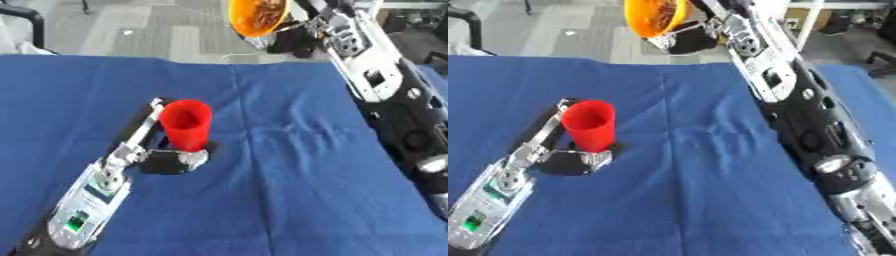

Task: Pour the contents of one cup into another cup.

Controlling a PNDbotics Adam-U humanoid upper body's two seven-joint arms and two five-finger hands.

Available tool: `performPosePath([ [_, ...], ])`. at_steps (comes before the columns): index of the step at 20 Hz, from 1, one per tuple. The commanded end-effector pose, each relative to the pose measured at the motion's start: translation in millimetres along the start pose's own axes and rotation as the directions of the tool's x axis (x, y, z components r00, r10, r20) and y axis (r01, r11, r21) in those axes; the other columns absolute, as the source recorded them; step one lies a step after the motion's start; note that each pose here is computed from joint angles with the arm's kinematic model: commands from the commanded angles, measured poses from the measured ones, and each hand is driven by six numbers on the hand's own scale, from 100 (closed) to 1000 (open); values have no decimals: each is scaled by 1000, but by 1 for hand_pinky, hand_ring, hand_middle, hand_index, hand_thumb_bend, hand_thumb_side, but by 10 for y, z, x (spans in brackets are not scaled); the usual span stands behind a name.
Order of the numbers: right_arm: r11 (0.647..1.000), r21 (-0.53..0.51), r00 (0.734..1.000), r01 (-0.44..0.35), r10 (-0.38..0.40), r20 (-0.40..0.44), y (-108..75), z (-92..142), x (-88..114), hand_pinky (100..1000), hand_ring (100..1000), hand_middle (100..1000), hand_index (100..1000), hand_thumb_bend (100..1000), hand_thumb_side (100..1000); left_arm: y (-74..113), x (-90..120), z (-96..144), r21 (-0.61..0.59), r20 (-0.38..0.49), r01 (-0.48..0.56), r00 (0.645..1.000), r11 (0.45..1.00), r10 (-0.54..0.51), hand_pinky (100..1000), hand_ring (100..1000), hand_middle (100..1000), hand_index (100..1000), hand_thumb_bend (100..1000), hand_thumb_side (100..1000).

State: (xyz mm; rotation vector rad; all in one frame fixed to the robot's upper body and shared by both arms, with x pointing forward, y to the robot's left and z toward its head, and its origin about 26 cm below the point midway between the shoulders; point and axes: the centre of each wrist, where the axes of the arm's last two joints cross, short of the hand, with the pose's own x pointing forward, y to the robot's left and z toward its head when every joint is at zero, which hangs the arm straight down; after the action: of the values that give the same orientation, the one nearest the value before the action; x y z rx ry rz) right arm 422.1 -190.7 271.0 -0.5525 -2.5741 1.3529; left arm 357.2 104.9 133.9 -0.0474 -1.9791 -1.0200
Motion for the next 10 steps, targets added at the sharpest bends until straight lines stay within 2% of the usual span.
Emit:
performPosePath([
  [1, 1000, 0, 999, -11, 11, 47, -48, -132, 66, 700, 667, 306, 574, 112, 107, 24, 82, -74, -6, 41, 26, 999, 1000, -26, 100, 287, 294, 596, 359, 209],
  [10, 999, 44, 996, 16, -19, 82, 149, -202, 113, 705, 667, 307, 575, 107, 104, -12, 123, -143, -22, 70, 47, 996, 999, -46, 100, 288, 295, 597, 360, 206],
])
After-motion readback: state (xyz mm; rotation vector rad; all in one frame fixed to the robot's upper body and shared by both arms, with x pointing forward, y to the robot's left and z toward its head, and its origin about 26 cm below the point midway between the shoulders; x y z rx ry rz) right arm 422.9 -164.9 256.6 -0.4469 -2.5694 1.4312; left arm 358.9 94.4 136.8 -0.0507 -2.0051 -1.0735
